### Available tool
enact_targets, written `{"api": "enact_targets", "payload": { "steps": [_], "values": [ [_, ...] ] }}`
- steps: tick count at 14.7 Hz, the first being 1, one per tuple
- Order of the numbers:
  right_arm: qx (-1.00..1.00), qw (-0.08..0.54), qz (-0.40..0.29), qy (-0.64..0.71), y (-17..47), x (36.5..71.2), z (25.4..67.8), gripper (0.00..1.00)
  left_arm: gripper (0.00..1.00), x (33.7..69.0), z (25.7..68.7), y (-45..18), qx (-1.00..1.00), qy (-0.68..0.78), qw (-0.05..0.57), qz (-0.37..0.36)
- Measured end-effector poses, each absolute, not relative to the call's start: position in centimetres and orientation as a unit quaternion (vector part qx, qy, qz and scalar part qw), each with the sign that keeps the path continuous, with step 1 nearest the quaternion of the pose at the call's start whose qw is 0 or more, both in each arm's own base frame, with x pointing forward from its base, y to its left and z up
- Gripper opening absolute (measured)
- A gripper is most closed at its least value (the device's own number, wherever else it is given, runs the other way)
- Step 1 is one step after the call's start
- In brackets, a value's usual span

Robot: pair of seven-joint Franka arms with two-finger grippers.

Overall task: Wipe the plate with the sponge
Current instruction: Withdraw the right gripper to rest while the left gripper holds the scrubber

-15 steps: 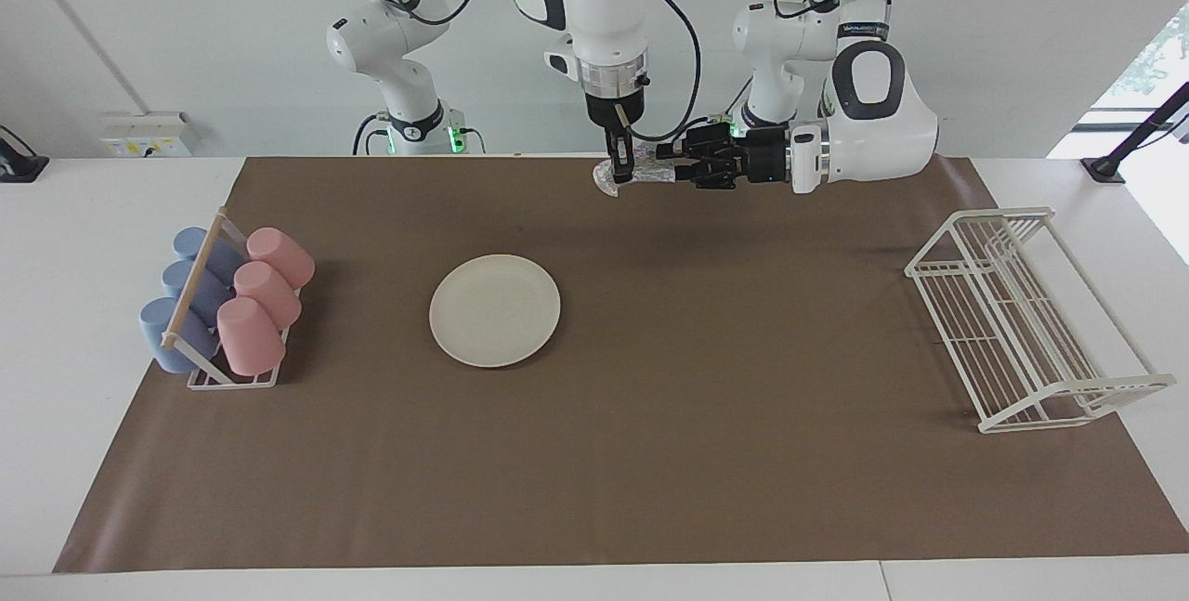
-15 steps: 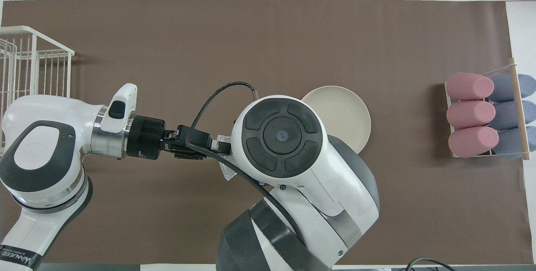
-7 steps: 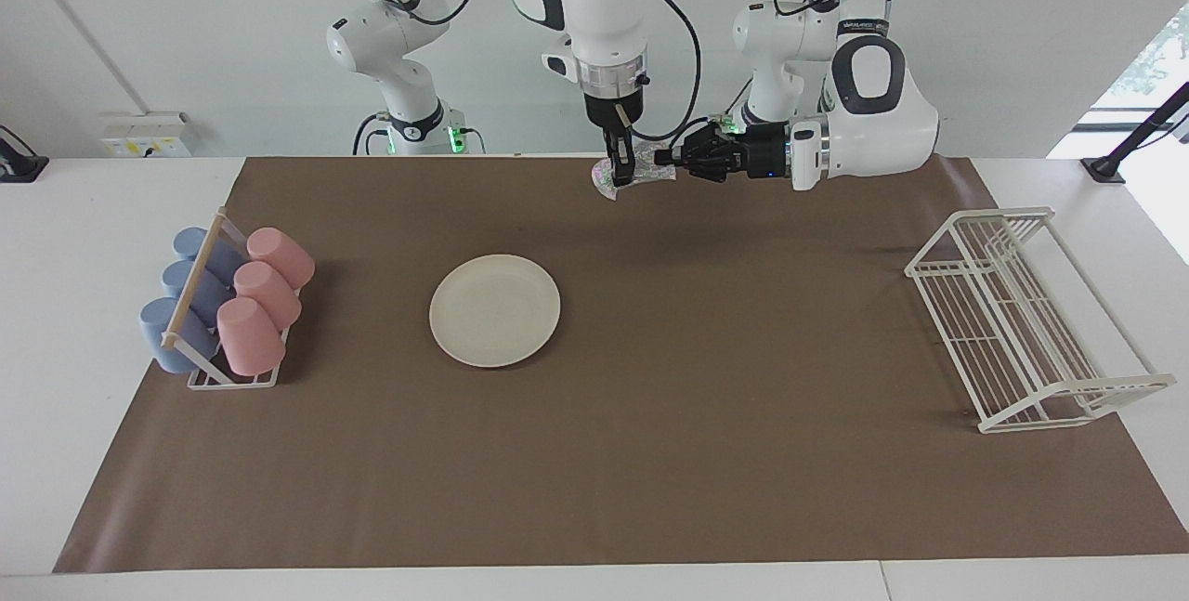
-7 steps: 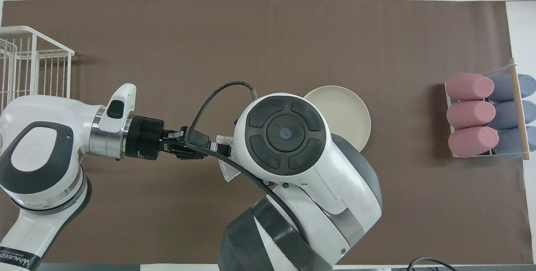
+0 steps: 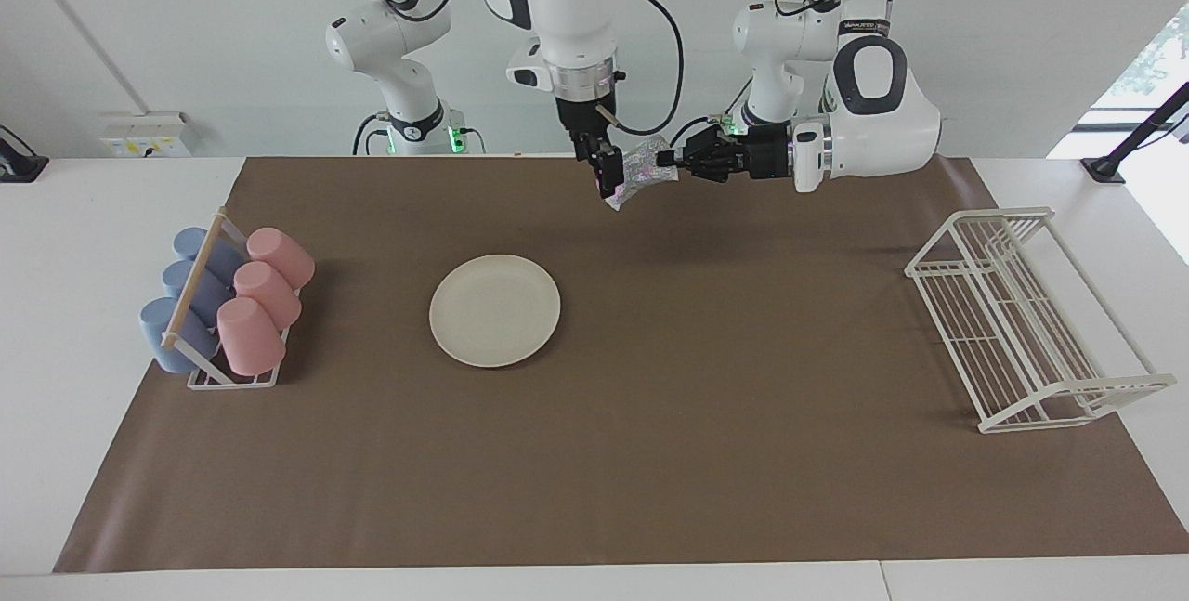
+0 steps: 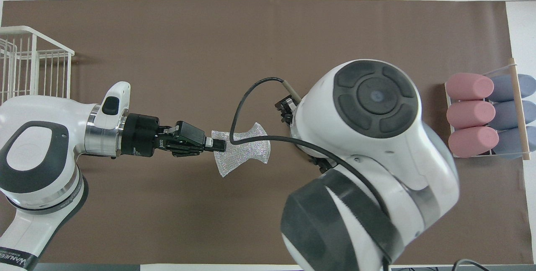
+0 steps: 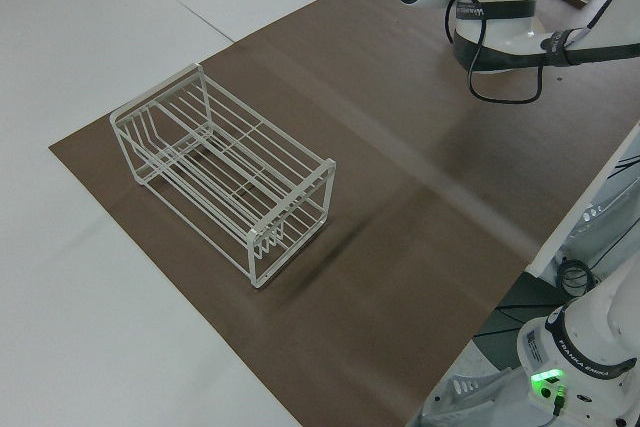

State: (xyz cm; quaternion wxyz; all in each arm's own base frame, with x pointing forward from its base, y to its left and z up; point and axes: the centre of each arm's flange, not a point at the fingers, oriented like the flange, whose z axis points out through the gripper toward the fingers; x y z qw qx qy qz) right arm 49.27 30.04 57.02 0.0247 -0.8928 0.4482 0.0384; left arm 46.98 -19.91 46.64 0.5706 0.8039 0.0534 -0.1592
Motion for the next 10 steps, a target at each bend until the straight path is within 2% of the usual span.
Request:
{"api": "enact_targets", "payload": {
  "steps": [6, 10],
  "values": [
    [-0.965, 0.019, 0.060, 0.256, 15.2, 52.8, 57.2, 1.00, 0.04, 47.9, 45.2, -17.9, 0.871, 0.078, 0.467, -0.129],
    [-0.989, 0.029, 0.075, 0.122, 7.6, 53.8, 57.1, 1.00, 0.04, 48.7, 45.6, -17.7, 0.929, 0.098, 0.341, -0.109]
  ]
}}
